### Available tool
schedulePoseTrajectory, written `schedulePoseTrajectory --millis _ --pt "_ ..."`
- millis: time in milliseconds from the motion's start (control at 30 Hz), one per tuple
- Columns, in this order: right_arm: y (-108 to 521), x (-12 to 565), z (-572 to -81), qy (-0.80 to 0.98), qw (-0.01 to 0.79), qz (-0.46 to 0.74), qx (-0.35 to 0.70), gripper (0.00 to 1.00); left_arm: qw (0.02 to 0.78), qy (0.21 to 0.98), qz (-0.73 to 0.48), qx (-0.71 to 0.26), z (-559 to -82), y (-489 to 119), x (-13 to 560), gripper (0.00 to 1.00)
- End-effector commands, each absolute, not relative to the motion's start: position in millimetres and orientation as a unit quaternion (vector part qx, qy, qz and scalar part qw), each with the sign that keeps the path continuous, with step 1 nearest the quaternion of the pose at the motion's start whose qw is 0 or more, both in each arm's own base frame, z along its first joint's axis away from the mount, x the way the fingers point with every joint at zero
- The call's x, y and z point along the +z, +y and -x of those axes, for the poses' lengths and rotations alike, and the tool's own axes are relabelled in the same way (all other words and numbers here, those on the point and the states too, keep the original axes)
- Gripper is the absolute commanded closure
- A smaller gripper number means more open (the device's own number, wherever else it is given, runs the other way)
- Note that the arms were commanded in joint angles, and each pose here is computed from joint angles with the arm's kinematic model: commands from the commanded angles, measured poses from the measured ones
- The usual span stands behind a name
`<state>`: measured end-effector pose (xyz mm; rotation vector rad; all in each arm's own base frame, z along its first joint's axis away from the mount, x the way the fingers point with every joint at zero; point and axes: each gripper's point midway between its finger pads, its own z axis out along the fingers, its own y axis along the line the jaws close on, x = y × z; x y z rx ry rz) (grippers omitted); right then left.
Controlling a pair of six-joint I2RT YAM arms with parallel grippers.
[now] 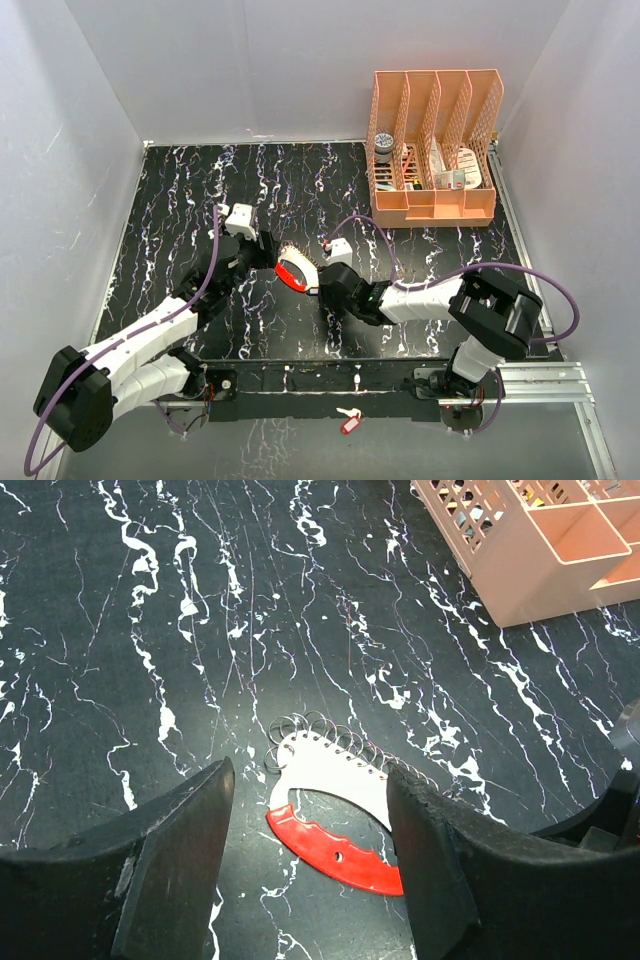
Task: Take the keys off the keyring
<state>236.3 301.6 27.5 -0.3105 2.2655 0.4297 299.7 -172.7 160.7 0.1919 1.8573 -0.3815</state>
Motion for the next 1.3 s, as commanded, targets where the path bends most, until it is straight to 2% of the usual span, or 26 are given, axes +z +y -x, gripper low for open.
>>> schedulePoseTrajectory --millis 0,267,467,567,733,1033,1100,1167,1267 --pt "311 58 -254 0.874 0.437 0.095 0.189 0.68 0.59 0.784 -0.084 -0.174 -300 -176 169 0.39" --pt "312 54 -257 0.876 0.436 0.101 0.179 0.75 0.591 0.783 -0.083 -0.176 -300 -176 170 0.39" --pt "314 54 -257 0.875 0.435 0.105 0.183 0.95 0.593 0.782 -0.079 -0.175 -300 -175 172 0.39" --pt "314 49 -256 0.878 0.43 0.107 0.18 0.95 0.594 0.781 -0.077 -0.175 -301 -174 172 0.39" --pt "315 42 -258 0.881 0.428 0.109 0.173 0.87 0.59 0.783 -0.079 -0.178 -299 -176 170 0.4" --pt "320 39 -263 0.881 0.429 0.115 0.164 0.85 0.589 0.784 -0.08 -0.177 -299 -176 168 0.4" --pt "318 38 -265 0.881 0.431 0.115 0.156 0.88 0.588 0.785 -0.08 -0.176 -300 -176 167 0.4" --pt "315 36 -267 0.882 0.433 0.115 0.147 1.0 0.587 0.786 -0.081 -0.177 -300 -177 166 0.4" --pt "313 44 -271 0.876 0.445 0.127 0.135 1.0 0.585 0.787 -0.081 -0.178 -299 -177 165 0.4"
